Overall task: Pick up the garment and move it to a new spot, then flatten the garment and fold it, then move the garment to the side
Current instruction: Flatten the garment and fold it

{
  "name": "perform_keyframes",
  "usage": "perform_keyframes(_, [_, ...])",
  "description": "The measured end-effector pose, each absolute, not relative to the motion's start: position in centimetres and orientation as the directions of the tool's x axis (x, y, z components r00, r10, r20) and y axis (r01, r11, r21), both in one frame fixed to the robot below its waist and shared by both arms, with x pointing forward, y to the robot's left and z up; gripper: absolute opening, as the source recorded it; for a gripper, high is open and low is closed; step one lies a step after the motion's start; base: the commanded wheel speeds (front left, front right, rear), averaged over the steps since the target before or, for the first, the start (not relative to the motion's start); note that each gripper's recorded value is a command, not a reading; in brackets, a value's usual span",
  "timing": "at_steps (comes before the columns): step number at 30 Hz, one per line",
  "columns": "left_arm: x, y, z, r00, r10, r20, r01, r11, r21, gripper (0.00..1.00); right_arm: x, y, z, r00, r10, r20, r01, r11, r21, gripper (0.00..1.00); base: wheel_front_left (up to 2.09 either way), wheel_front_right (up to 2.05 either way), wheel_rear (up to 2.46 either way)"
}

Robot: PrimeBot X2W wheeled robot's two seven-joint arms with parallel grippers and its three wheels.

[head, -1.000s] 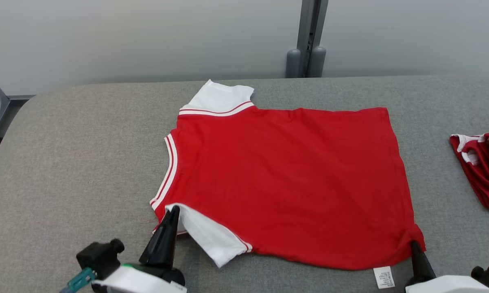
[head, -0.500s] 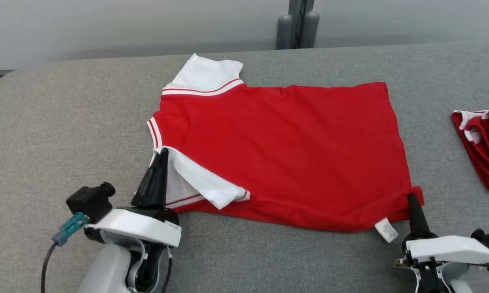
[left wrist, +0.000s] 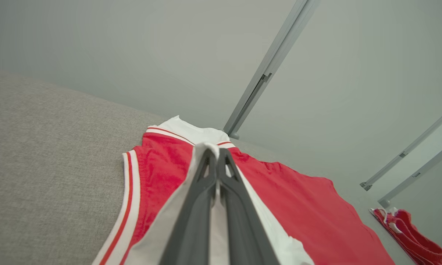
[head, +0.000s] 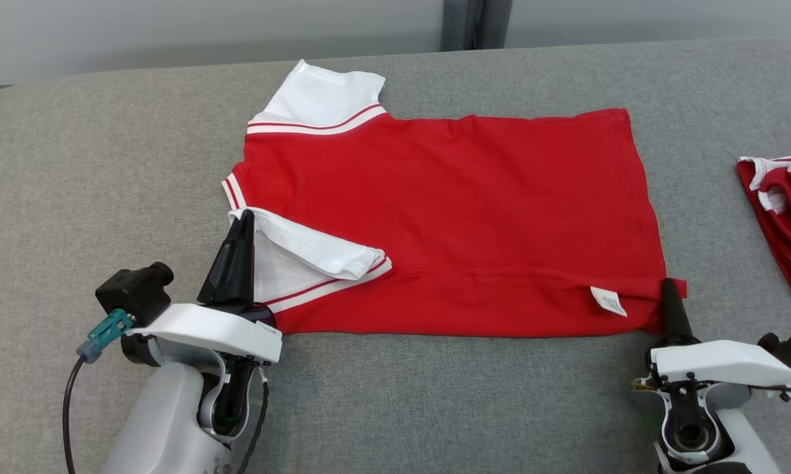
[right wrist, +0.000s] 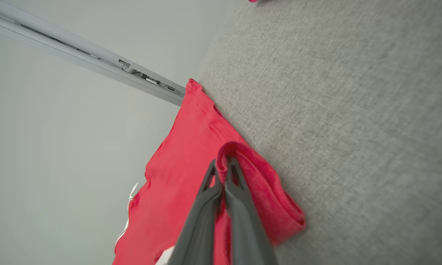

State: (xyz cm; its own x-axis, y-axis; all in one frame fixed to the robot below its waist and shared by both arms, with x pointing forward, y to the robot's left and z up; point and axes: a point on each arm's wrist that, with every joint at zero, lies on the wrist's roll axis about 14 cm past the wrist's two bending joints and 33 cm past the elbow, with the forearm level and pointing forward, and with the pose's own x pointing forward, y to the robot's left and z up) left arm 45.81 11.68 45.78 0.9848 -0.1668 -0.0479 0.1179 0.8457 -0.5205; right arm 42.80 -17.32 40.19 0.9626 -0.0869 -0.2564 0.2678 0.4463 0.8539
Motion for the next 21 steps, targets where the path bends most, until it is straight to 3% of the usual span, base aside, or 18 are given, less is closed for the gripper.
perform_keyframes(5, [46.4,11.8,45.2,0.985,-0.162,-0.064,0.107,0.853,-0.51,0.0,43.7,-17.3,40.2,0.963,-0.084,-0.255,0.264,0.472,0.841,0.04,0.0,0.0,0.0])
perform_keyframes(6, [46.4,11.8,45.1,0.984,-0.164,-0.066,0.108,0.853,-0.51,0.0,43.8,-17.3,40.2,0.964,-0.084,-0.254,0.263,0.472,0.841,0.15,0.0,0.0,0.0])
perform_keyframes(8, [46.5,11.7,45.0,0.984,-0.165,-0.071,0.107,0.855,-0.508,0.0,44.1,-17.1,40.4,0.965,-0.075,-0.249,0.254,0.481,0.839,0.6,0.0,0.0,0.0])
perform_keyframes(9, [46.4,11.8,44.9,0.984,-0.164,-0.074,0.104,0.855,-0.508,0.09,44.3,-17.0,40.5,0.967,-0.07,-0.245,0.247,0.49,0.836,0.93,0.0,0.0,0.0])
perform_keyframes(10, [46.4,11.9,44.9,0.984,-0.161,-0.075,0.101,0.856,-0.508,0.28,44.4,-16.9,40.6,0.968,-0.067,-0.241,0.242,0.497,0.833,1.0,0.0,0.0,0.0])
perform_keyframes(11, [46.5,12.1,44.9,0.985,-0.154,-0.075,0.095,0.857,-0.507,0.44,44.5,-16.8,40.7,0.969,-0.066,-0.239,0.239,0.498,0.833,1.0,0.0,0.0,0.0])
perform_keyframes(12, [46.7,12.2,45.1,0.986,-0.151,-0.071,0.095,0.857,-0.506,0.78,44.5,-16.7,40.8,0.97,-0.063,-0.234,0.234,0.502,0.833,1.0,0.0,0.0,0.0])
perform_keyframes(13, [46.8,12.2,45.3,0.986,-0.15,-0.066,0.097,0.858,-0.505,1.0,44.6,-16.7,41.1,0.972,-0.062,-0.226,0.225,0.508,0.831,1.0,0.0,0.0,0.0])
perform_keyframes(21, [46.7,10.9,46.2,0.981,-0.191,-0.044,0.143,0.852,-0.504,1.0,45.6,-17.7,44.5,0.991,-0.078,-0.108,0.133,0.589,0.797,1.0,0.0,0.0,0.0])
